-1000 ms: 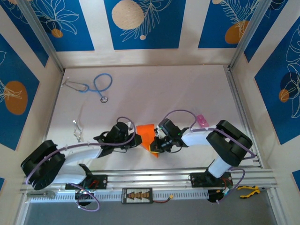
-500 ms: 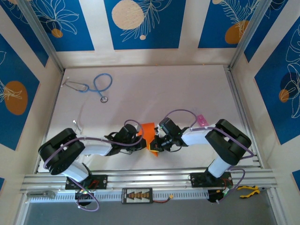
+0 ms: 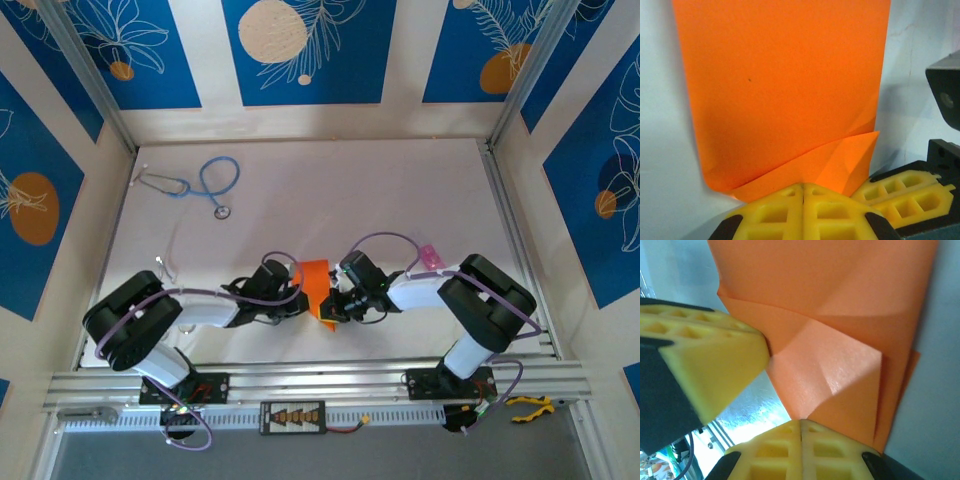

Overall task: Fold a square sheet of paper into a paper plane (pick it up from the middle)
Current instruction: Third fold the triangle at the center of the table.

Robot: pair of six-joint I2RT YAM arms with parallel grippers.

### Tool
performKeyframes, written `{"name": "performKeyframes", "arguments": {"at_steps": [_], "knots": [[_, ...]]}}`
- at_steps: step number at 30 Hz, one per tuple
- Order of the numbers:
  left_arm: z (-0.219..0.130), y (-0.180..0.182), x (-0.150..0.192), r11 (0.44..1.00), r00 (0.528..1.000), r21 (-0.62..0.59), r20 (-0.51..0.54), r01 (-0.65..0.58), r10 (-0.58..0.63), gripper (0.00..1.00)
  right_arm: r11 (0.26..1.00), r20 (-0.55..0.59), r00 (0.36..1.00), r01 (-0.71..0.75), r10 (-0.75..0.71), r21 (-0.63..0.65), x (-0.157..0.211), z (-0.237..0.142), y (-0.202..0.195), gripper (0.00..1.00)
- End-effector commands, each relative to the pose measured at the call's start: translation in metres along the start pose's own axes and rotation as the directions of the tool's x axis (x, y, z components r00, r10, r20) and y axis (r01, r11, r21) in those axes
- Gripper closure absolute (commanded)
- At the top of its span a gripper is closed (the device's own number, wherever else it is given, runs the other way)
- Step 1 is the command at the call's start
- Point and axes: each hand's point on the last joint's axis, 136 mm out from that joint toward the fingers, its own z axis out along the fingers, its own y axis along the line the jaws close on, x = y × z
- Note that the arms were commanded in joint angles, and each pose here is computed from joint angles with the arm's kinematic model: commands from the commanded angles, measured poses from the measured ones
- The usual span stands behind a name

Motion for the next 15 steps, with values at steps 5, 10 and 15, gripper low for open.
{"name": "performKeyframes", "arguments": {"at_steps": [5,10,15], "knots": [[-0.015,0.065,-0.022,0.974,0.996,-0.215,0.063,0.076,-0.064,0.95,0.990,-0.080,0.995,-0.053,0.063,0.129,0.026,0.001,-0.039,0.99],[-0.022,0.062,-0.033,0.976,0.995,-0.201,0.079,0.079,-0.064,0.95,0.991,-0.091,0.994,-0.045,0.057,0.126,0.026,0.002,-0.039,0.98],[-0.030,0.063,-0.040,0.975,0.993,-0.206,0.094,0.083,-0.065,0.95,0.990,-0.102,0.993,-0.042,0.056,0.132,0.027,0.004,-0.040,0.99]]}}
